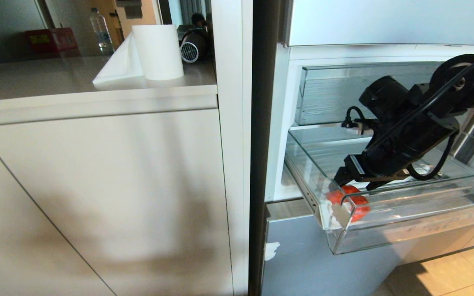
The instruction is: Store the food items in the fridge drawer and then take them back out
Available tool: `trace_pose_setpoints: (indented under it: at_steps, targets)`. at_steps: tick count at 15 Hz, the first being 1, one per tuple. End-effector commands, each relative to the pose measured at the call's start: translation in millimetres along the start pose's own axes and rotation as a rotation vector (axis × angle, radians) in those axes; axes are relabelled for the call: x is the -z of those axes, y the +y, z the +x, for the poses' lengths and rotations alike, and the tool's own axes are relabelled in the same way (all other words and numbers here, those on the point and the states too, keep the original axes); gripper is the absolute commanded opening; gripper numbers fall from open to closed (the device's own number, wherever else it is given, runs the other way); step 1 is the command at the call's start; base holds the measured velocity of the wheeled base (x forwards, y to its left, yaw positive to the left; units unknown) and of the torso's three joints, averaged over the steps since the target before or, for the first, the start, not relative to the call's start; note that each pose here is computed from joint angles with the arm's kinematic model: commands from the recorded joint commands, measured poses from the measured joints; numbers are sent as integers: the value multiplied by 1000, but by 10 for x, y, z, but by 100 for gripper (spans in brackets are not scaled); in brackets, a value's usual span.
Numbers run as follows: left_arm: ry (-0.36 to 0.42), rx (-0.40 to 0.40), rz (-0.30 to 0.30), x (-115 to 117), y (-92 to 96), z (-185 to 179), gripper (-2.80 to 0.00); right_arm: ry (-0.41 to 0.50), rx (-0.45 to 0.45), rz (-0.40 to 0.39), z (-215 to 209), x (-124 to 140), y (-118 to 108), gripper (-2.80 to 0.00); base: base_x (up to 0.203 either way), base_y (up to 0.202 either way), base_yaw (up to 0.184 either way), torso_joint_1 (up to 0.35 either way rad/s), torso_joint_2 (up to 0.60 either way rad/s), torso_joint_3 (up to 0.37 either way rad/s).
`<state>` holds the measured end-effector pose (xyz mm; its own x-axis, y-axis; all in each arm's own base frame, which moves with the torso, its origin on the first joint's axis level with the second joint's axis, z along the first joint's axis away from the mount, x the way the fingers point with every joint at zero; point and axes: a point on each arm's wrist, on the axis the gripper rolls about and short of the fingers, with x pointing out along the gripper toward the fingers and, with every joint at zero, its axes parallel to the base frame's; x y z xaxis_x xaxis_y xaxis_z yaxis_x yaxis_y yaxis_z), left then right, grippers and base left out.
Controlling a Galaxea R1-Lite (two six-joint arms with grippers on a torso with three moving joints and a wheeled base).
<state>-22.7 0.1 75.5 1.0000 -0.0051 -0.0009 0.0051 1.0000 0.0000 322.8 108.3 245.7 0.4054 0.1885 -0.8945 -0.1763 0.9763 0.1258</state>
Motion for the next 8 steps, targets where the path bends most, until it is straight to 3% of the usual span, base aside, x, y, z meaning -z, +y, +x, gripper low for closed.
trace_pose_setpoints:
  at_steps: [1,8]
  targets:
    - [1,1,0,0,0,1,-280,23,3,-3,51,10,-3,0,0,0,0,0,0,0]
    - [1,0,0,0,0,1,-280,69,8,-13,79,61,-3,0,0,0,0,0,0,0]
